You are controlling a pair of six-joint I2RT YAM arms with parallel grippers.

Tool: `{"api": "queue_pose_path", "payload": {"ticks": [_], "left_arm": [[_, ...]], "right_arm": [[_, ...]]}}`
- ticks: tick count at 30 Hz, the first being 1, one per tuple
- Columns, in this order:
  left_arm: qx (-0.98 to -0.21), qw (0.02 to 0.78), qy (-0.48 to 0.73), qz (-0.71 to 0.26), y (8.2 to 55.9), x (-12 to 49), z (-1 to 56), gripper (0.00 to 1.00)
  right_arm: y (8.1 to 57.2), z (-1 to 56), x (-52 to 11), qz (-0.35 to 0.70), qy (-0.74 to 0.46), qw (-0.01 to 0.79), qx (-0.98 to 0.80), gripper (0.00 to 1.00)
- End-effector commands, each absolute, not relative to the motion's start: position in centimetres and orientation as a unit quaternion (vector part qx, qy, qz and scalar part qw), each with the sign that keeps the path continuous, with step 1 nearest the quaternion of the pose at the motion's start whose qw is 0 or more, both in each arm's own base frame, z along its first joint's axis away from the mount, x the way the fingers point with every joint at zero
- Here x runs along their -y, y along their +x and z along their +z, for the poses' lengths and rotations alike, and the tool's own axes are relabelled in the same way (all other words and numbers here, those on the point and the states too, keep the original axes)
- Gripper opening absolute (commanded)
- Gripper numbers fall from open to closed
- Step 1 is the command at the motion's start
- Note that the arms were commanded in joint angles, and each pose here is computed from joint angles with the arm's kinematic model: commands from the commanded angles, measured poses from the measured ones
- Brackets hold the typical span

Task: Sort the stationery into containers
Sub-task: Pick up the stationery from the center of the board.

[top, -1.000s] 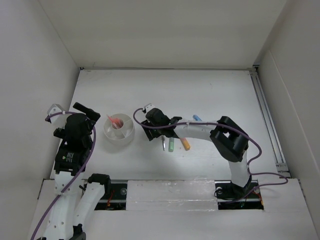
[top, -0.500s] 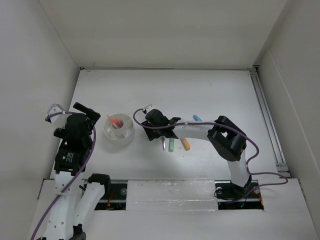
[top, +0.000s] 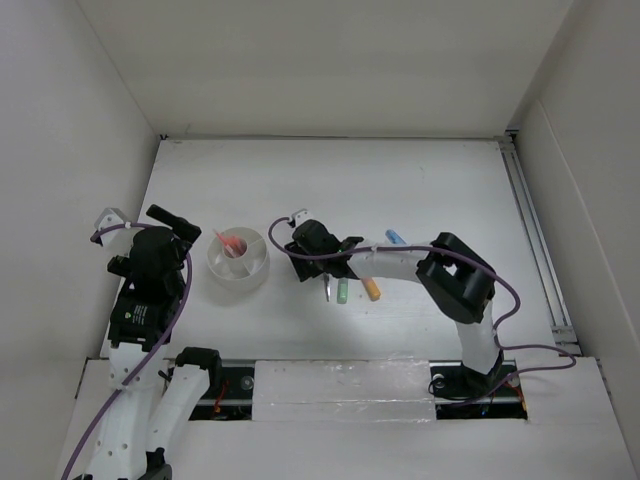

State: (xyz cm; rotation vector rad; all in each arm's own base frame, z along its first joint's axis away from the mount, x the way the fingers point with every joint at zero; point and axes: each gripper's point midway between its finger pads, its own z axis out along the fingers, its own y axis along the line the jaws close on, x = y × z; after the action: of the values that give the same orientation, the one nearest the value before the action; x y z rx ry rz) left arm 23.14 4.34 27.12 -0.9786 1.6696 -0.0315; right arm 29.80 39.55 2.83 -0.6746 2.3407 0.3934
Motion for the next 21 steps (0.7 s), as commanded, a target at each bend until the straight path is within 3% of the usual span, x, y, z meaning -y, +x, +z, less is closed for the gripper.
{"api": "queue_pose_path", "payload": {"ticks": [1, 5, 7, 10, 16, 17, 21], "left_arm": [[-0.696, 0.583, -0.419, -0.023, 23.4, -4.4, 28.7, 1.0], [-0.696, 0.583, -0.419, -0.023, 23.4, -4.4, 28.7, 1.0], [-0.696, 0.583, -0.419, -0.023, 23.4, -4.4, 28.7, 1.0], [-0.696, 0.583, -0.419, -0.023, 23.4, -4.4, 28.7, 1.0], [-0.696, 0.583, -0.419, -0.023, 23.4, -4.4, 28.7, 1.0], [-0.697, 0.582, -0.418, -0.026, 23.4, -4.3, 28.7, 1.0], [-0.698, 0.582, -0.418, -0.026, 23.4, -4.3, 28.7, 1.0]], "right_arm": [[27.6, 0.1, -37.6, 0.128, -0.259, 0.284, -0.914, 0.59], [27.5, -0.1, -37.2, 0.121, -0.258, 0.283, -0.915, 0.5], [27.2, -0.9, -36.7, 0.113, -0.261, 0.273, -0.919, 0.39], [27.3, -0.9, -36.6, 0.11, -0.259, 0.276, -0.919, 0.29], [27.1, -1.3, -35.9, 0.097, -0.268, 0.272, -0.919, 0.14], [27.1, -1.3, -35.9, 0.097, -0.268, 0.272, -0.919, 0.03], [27.3, 0.3, -37.1, 0.126, -0.274, 0.286, -0.909, 0.0]]}}
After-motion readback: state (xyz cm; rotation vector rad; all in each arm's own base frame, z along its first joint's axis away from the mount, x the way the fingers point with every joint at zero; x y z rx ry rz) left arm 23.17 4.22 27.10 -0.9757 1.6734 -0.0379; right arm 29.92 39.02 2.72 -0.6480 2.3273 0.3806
